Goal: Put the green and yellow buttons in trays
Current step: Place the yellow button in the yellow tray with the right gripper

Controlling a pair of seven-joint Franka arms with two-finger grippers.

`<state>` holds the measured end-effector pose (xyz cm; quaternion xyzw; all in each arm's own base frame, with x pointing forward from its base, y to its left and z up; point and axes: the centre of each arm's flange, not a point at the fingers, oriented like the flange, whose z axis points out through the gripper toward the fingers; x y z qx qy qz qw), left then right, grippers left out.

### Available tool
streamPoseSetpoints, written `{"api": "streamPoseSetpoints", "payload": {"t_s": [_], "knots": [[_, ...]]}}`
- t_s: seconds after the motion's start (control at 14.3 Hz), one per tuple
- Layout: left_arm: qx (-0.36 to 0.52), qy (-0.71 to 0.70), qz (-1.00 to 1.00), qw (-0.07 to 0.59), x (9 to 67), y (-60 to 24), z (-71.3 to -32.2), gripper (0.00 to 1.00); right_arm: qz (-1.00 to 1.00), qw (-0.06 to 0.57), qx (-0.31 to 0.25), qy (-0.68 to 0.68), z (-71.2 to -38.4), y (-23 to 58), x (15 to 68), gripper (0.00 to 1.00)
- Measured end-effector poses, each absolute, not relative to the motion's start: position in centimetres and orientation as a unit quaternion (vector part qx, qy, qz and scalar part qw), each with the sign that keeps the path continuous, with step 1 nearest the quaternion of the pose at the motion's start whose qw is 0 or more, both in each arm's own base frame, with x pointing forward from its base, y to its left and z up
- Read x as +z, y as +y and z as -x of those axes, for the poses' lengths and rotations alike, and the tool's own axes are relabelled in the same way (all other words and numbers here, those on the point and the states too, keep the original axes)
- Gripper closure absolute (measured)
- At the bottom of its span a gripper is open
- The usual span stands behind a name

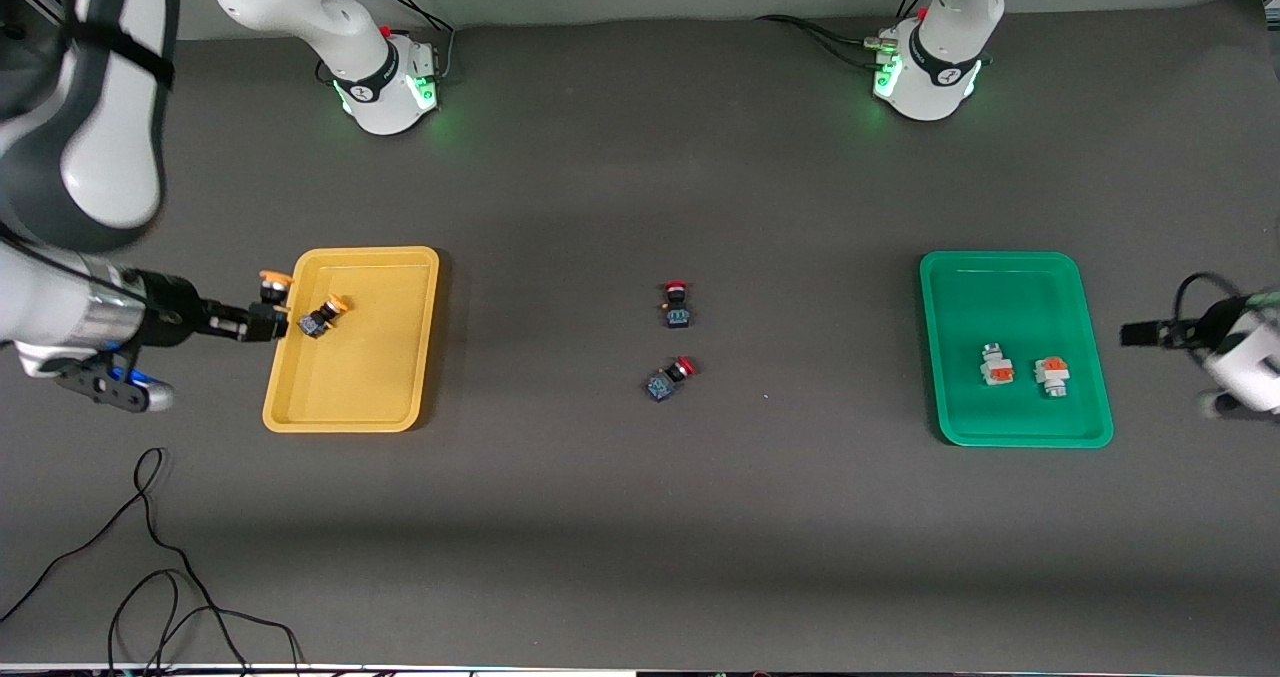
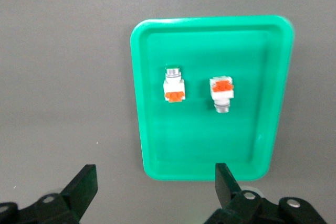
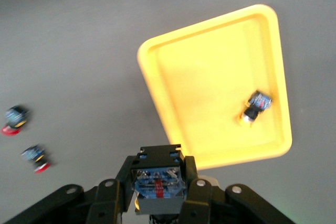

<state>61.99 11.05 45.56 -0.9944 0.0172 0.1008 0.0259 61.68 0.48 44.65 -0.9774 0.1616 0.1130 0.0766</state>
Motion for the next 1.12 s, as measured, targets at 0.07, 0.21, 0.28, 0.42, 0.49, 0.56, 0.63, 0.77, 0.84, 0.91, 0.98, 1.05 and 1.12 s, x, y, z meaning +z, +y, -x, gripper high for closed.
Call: {"api": "streamPoseSetpoints", "payload": {"t_s": [0.07, 0.21, 0.28, 0.42, 0.49, 0.56, 0.63, 0.77, 0.84, 0.91, 0.98, 1.05, 1.12], "knots": [[0.088, 0.016, 0.996, 0.022, 48.3, 10.4, -61.3, 0.0, 0.978, 0.072, 0.102, 0.165, -61.3, -0.7, 41.5, 0.59], [0.065, 0.021, 0.998, 0.018, 53.4, 8.3, -59.5, 0.0, 0.982, 0.053, 0.076, 0.167, -59.9, -1.7, 35.5, 0.59], [0.055, 0.029, 0.998, 0.023, 55.7, 6.8, -58.6, 0.0, 0.983, 0.042, 0.067, 0.166, -59.1, -1.3, 32.7, 0.59], [0.04, 0.05, 0.998, 0.03, 58.8, 3.2, -57.1, 0.0, 0.984, 0.034, 0.057, 0.165, -57.5, 0.9, 28.0, 0.59], [0.037, 0.059, 0.997, 0.031, 59.8, 1.6, -56.4, 0.0, 0.984, 0.037, 0.056, 0.165, -56.9, 2.1, 26.1, 0.59], [0.035, 0.068, 0.997, 0.031, 60.6, 0.2, -55.8, 0.0, 0.983, 0.044, 0.058, 0.169, -56.4, 2.9, 24.6, 0.59], [0.035, 0.076, 0.996, 0.03, 61.0, -0.8, -55.3, 0.0, 0.982, 0.049, 0.06, 0.172, -56.2, 3.4, 23.5, 0.59], [0.037, 0.084, 0.995, 0.022, 61.5, -2.4, -54.7, 0.0, 0.983, 0.05, 0.058, 0.167, -56.1, 3.9, 22.1, 0.59], [0.037, 0.084, 0.996, 0.017, 61.6, -3.0, -54.6, 0.0, 0.984, 0.046, 0.054, 0.162, -56.0, 4.0, 21.5, 0.59], [0.037, 0.081, 0.996, 0.013, 61.6, -3.6, -54.6, 0.0, 0.985, 0.045, 0.052, 0.159, -55.9, 4.1, 21.0, 0.59], [0.038, 0.078, 0.996, 0.01, 61.5, -4.2, -54.5, 0.0, 0.985, 0.044, 0.052, 0.159, -55.8, 4.2, 20.6, 0.59], [0.038, 0.077, 0.996, 0.01, 61.4, -4.9, -54.5, 0.0, 0.985, 0.044, 0.052, 0.159, -55.8, 4.2, 20.5, 0.53], [0.039, 0.075, 0.996, 0.01, 61.3, -5.3, -54.4, 0.0, 0.985, 0.046, 0.052, 0.159, -55.8, 4.2, 20.6, 0.44]]}}
